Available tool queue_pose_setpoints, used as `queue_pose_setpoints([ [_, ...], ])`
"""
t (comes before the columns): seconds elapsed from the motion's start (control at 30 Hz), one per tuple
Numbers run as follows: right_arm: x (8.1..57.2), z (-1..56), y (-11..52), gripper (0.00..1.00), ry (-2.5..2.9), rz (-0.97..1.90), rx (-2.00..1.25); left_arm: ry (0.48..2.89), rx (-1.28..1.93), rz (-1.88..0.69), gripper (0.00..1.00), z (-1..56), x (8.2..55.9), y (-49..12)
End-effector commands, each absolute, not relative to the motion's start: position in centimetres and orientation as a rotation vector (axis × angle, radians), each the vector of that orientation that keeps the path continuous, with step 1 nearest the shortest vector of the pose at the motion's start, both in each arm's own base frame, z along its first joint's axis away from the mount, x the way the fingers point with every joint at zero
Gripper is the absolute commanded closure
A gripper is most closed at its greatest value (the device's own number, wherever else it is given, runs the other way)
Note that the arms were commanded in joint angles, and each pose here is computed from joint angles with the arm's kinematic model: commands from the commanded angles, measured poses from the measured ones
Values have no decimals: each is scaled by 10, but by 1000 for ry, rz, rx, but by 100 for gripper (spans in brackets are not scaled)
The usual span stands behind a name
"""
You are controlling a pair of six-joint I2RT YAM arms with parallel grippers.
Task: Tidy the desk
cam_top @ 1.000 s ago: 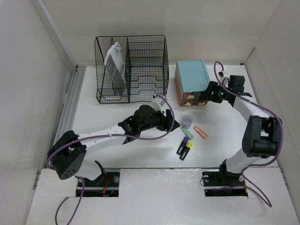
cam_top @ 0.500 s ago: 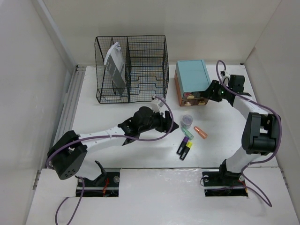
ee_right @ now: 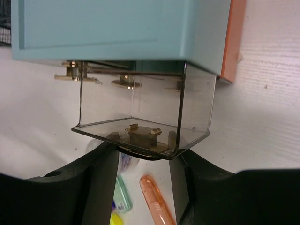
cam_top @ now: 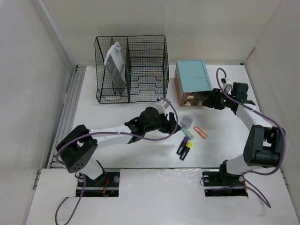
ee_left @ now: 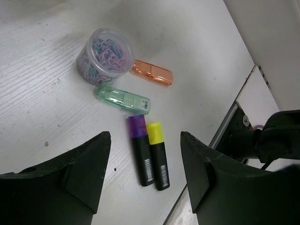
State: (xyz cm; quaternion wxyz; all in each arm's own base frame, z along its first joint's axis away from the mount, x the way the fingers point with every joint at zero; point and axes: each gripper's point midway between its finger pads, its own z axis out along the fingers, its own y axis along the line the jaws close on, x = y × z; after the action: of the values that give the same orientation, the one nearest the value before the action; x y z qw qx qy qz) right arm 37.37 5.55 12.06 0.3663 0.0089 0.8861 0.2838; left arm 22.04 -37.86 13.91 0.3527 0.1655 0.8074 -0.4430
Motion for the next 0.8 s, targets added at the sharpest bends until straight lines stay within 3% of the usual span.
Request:
queue_pose_setpoints([
  [0.0, 340, 106, 56, 66, 2362, 732, -52, 1962, 482, -1205, 42, 177, 222, -400],
  [0.37, 307, 98, 53, 68, 2438, 787, -66, 1922, 612, -970, 34, 169, 259, -430],
  [0.77, 298, 93, 56, 69, 2477, 845, -100, 2110, 680, -567, 28, 92, 304, -442],
])
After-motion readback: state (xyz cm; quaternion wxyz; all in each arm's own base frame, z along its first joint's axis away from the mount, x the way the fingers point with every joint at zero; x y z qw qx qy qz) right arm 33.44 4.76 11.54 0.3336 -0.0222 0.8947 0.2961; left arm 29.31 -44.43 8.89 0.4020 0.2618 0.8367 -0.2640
